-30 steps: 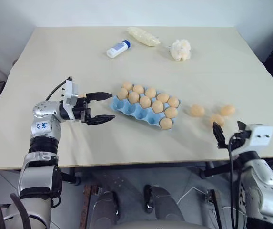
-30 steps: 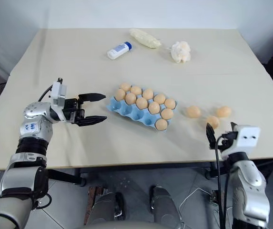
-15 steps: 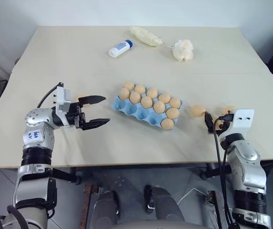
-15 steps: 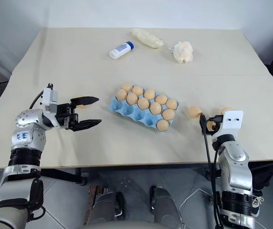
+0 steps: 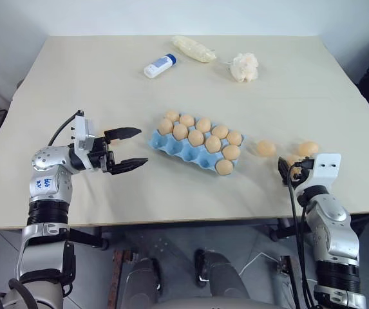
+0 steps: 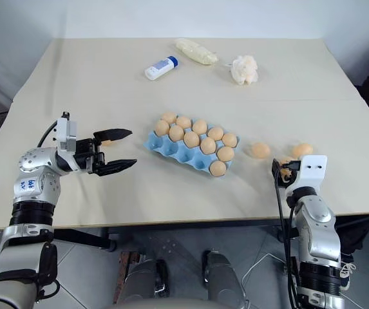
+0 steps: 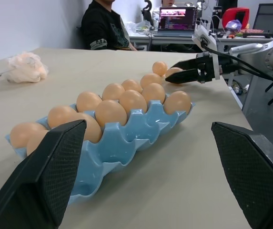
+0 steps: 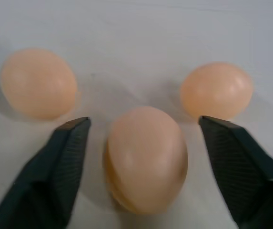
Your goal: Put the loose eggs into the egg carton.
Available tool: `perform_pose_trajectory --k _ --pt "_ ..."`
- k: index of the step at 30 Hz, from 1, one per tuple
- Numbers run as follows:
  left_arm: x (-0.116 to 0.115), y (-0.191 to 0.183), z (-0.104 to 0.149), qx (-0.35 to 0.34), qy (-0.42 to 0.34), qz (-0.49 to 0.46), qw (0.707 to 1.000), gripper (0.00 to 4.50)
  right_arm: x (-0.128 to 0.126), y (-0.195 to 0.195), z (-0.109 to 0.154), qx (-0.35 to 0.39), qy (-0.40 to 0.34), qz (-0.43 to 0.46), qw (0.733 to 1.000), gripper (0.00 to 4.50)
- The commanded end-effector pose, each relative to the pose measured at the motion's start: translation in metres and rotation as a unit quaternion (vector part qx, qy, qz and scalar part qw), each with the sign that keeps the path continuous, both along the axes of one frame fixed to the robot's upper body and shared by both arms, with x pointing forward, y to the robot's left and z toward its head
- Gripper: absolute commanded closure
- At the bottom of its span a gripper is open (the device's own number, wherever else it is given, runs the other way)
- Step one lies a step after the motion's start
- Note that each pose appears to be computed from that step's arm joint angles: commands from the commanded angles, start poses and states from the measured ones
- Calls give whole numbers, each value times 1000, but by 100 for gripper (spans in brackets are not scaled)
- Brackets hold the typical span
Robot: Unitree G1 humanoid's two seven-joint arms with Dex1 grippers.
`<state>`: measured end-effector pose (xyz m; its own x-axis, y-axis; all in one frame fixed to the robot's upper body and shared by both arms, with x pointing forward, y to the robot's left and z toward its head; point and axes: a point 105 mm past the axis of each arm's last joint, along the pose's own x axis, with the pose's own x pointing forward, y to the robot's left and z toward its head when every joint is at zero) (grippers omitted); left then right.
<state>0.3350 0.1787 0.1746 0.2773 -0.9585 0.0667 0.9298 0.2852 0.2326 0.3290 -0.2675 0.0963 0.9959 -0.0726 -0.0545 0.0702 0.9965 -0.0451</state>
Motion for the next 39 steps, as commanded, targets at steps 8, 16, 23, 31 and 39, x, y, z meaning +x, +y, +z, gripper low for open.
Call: perform_pose_trajectory --k 8,16,23,31,39 --pt "-1 7 12 -7 -24 8 1000 0 -20 16 38 -4 -50 28 998 301" --pt "-1 12 10 -3 -22 16 1000 0 -19 79 92 -11 -76 190 979 301" --pt "-2 16 7 7 -23 17 1000 0 3 129 91 -38 -34 282 958 301" --pt "-11 24 8 11 -32 23 999 0 18 185 80 -62 -7 380 923 301" --pt "-17 36 4 10 -28 30 999 0 3 208 72 -63 9 446 893 301"
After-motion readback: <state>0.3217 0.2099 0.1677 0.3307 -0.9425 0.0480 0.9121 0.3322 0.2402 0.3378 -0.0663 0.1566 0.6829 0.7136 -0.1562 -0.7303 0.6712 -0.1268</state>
